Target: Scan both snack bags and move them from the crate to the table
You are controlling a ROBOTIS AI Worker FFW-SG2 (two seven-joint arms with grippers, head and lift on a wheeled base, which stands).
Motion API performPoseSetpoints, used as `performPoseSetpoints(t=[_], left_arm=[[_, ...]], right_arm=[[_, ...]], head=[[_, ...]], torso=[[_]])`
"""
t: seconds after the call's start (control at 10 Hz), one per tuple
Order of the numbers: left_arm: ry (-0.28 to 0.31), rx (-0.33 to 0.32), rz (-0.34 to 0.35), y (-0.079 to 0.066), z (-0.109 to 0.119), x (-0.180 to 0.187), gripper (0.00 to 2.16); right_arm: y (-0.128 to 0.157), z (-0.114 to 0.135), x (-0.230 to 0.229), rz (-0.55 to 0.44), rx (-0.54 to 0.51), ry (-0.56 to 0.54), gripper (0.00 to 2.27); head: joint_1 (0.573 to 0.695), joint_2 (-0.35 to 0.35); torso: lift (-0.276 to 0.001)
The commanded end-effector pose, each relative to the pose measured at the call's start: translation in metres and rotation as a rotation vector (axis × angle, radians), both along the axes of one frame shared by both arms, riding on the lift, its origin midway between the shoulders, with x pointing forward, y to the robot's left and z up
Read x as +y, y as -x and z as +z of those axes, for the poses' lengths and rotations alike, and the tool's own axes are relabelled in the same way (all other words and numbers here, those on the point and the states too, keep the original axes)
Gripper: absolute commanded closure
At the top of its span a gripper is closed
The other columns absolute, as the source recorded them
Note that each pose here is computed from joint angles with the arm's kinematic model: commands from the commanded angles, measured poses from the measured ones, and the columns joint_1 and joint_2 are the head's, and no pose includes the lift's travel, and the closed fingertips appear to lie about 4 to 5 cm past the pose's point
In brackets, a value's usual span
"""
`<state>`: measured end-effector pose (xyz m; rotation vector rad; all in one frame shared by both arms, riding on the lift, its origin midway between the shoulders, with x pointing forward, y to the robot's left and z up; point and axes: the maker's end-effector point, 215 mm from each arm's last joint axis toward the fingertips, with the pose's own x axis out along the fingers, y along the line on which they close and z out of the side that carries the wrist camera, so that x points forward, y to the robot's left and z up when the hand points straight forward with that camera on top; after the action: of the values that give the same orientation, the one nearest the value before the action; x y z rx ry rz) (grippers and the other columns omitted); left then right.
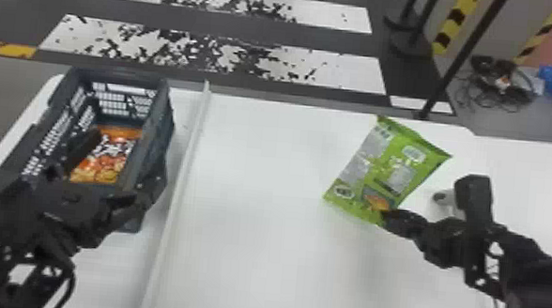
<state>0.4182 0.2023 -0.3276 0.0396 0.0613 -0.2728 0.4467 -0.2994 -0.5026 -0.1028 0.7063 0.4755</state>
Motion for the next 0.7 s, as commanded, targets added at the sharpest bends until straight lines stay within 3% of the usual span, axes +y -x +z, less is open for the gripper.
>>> performPoseSetpoints(t=[0.0,0.3,0.6], left_arm=[[0.0,-0.001,-0.001,0.0,0.0,-0.001,0.1],[0.001,-0.003,-0.003,0.0,0.002,-0.002,0.1],[0.001,-0.005,-0.004,0.0,0.003,-0.002,0.1]], right_arm=[[-0.009,0.025,-0.045,-0.102,-0.039,-0.037,2.25],[-0.014,0.063,-0.151,-0.33,-0.116,-0.1,2.25],[0.002,0.068,-0.264,-0.586,-0.129,-0.072,2.25]], head=[[0.695,-0.108],[0.695,-0.228],[0.695,-0.35]], torso=[[-0.088],[-0.088],[-0.088]])
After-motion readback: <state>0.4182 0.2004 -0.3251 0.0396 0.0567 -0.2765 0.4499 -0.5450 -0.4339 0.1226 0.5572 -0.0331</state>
